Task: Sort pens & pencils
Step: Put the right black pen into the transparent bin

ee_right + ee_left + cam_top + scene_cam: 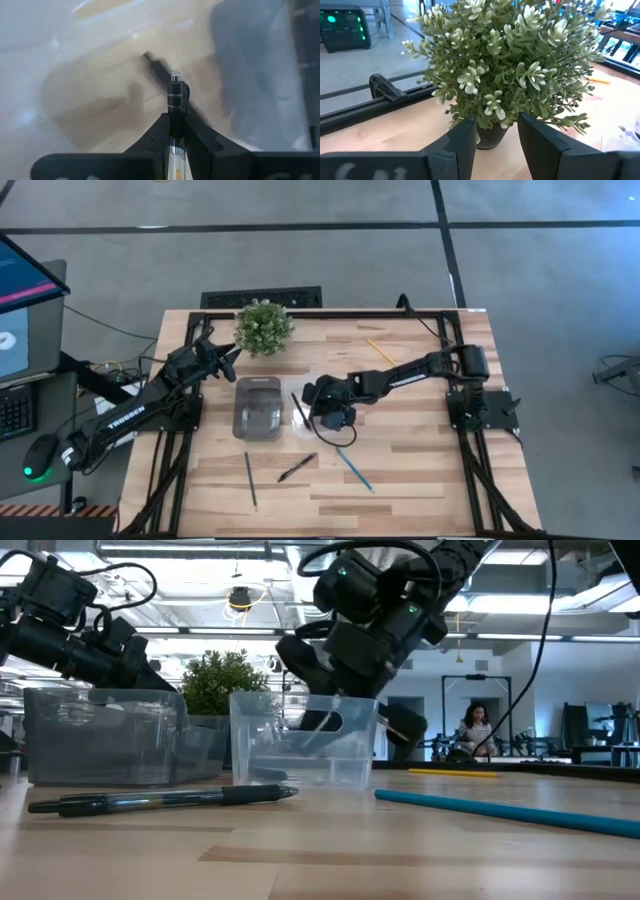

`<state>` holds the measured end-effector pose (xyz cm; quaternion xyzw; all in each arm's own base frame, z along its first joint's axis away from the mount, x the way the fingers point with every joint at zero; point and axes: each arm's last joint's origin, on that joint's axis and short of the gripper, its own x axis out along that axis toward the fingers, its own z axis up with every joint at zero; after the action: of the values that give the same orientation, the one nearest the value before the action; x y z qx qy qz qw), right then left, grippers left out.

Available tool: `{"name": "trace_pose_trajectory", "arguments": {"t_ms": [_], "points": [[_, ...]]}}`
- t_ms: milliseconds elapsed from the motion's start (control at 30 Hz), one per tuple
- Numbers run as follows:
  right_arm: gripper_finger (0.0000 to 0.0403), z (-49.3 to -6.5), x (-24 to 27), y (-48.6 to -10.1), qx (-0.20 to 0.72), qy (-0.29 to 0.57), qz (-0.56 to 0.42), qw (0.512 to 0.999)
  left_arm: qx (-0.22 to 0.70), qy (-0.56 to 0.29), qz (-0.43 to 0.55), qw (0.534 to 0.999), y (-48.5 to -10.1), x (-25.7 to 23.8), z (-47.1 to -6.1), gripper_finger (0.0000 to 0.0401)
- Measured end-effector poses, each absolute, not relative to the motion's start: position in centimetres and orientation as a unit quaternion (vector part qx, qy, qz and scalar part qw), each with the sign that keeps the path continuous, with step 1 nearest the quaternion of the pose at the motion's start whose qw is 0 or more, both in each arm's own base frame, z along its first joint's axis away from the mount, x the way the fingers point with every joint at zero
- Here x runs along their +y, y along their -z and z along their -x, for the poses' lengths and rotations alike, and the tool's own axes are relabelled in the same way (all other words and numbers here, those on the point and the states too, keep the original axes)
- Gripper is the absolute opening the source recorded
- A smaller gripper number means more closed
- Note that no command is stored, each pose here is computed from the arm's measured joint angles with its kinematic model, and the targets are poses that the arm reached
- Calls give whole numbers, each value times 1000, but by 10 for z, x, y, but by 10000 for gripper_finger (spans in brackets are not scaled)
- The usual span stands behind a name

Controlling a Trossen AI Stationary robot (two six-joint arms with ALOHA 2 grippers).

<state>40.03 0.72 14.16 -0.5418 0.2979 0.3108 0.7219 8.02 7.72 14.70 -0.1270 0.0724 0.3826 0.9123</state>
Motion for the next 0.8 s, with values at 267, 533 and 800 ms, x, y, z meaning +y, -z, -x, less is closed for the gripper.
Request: {"name": "trace_pose_trajectory", "arguments": {"t_ms": [267, 533, 800], "points": [[68, -401, 6, -144, 294, -304, 542, 726, 77, -382, 124, 912, -146, 77, -80, 135], [68, -401, 6, -144, 294, -304, 542, 726, 77, -382, 124, 912, -146, 77, -80, 135], [68, -402, 5, -144, 299, -293, 548, 724, 77, -382, 124, 912, -146, 77, -80, 135]]}}
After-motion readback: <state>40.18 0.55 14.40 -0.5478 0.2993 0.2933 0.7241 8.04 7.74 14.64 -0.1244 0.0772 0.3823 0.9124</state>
